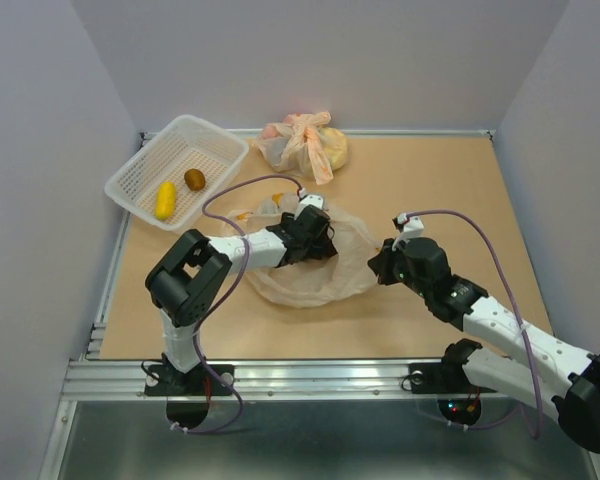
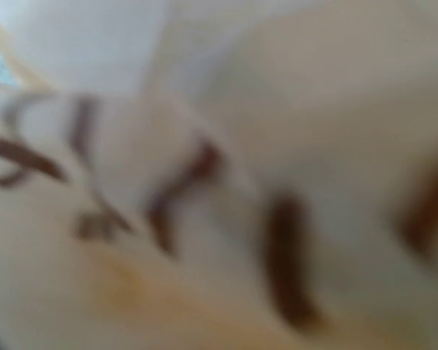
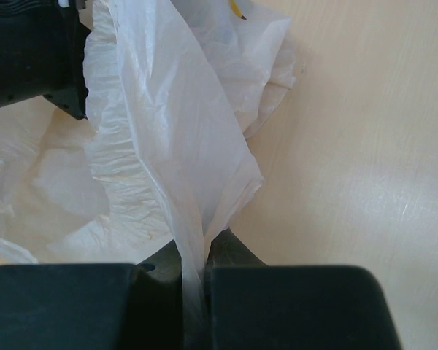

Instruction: Untie the knot of the plastic bag and take out the fruit

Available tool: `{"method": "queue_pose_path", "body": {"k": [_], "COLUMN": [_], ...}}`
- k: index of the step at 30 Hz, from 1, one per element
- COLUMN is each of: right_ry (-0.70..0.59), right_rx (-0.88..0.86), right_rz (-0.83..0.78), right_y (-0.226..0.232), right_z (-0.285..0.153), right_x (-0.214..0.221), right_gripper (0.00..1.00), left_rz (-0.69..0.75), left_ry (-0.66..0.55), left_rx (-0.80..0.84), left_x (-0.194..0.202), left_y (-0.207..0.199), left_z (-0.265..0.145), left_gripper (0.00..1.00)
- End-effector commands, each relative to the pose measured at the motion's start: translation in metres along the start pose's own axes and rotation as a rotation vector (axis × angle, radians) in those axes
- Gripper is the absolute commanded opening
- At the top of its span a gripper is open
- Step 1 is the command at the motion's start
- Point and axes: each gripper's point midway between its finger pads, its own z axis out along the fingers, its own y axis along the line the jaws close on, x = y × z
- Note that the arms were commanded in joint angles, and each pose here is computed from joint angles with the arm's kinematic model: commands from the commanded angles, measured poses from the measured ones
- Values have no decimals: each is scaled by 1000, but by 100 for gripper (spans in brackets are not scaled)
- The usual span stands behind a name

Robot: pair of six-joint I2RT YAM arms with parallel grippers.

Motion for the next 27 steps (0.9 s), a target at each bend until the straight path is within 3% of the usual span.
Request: {"method": "queue_pose_path", "body": {"k": [1,6,9,11,14,16,19,27], "right_ry": [-48,-38,-33,-36,-41,-46,-48,-104], "right_rx": [-36,-32,-22,-19,-6,9,25,118], "right_rz": [4,4,-4,-4,-8,-14,-29,-50], "right_y": [13,11,10,9,7,5,3,-9], "right_z": [-4,-2,0,0,0,1,3,6], "right_x": [-22,-18,-17,-18,-19,-21,-24,-47], "right_gripper": [0,0,0,0,1,0,0,0], "left_rz": [9,5,-7,-20,-32,-39,-53,-72], "left_ry": [-29,22,51,60,59,41,18,-39], "left_rx": [51,62,63,70,109,141,180,322], "left_x": [-15,2,15,21,22,15,9,-4], "left_y": [-12,-16,-15,-15,-20,-24,-26,-44], "left_z": [6,18,21,18,6,-7,-29,-90], "left_gripper": [76,74,63,53,21,6,0,0]}}
